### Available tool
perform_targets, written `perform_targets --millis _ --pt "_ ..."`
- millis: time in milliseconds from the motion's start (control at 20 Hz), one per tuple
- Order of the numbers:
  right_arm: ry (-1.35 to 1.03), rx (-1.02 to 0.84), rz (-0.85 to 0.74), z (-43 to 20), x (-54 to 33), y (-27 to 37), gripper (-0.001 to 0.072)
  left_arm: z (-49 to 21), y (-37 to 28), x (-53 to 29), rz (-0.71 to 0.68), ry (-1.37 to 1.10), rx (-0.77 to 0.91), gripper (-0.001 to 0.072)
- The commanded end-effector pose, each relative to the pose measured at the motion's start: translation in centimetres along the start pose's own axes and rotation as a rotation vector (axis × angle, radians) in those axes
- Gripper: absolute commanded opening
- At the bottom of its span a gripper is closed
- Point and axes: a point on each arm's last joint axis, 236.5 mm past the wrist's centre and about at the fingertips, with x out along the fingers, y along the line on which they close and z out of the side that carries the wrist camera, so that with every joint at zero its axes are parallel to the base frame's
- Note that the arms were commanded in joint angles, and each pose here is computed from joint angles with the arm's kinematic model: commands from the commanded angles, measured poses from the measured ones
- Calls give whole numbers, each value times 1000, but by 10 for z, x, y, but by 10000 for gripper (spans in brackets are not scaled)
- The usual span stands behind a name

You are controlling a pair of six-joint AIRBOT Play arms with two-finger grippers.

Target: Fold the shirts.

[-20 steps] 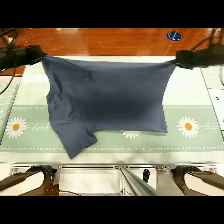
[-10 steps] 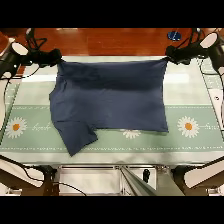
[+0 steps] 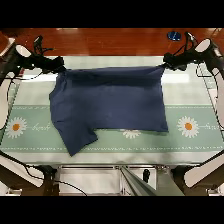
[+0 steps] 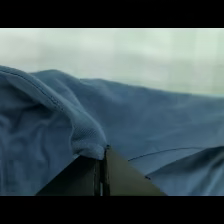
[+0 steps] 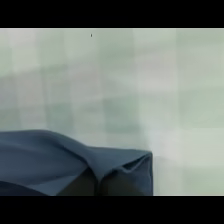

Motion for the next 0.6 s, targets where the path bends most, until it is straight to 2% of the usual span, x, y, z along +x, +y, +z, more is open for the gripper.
perform_targets --millis 0,400,450,500,550 --pt "161 -37 4 -36 -14 -9 23 -45 11 -20 -1 197 73 17" --pt "332 -57 -22 -79 16 -16 23 -83 18 4 -10 354 50 17" --pt "335 -44 -29 -80 17 -16 48 -89 17 3 -15 378 48 21" --pt "335 -20 -38 -80 17 -17 240 -96 16 -1 -16 412 22 138" --pt "349 -7 -41 -83 14 -18 412 -103 18 -5 -8 445 -3 477"
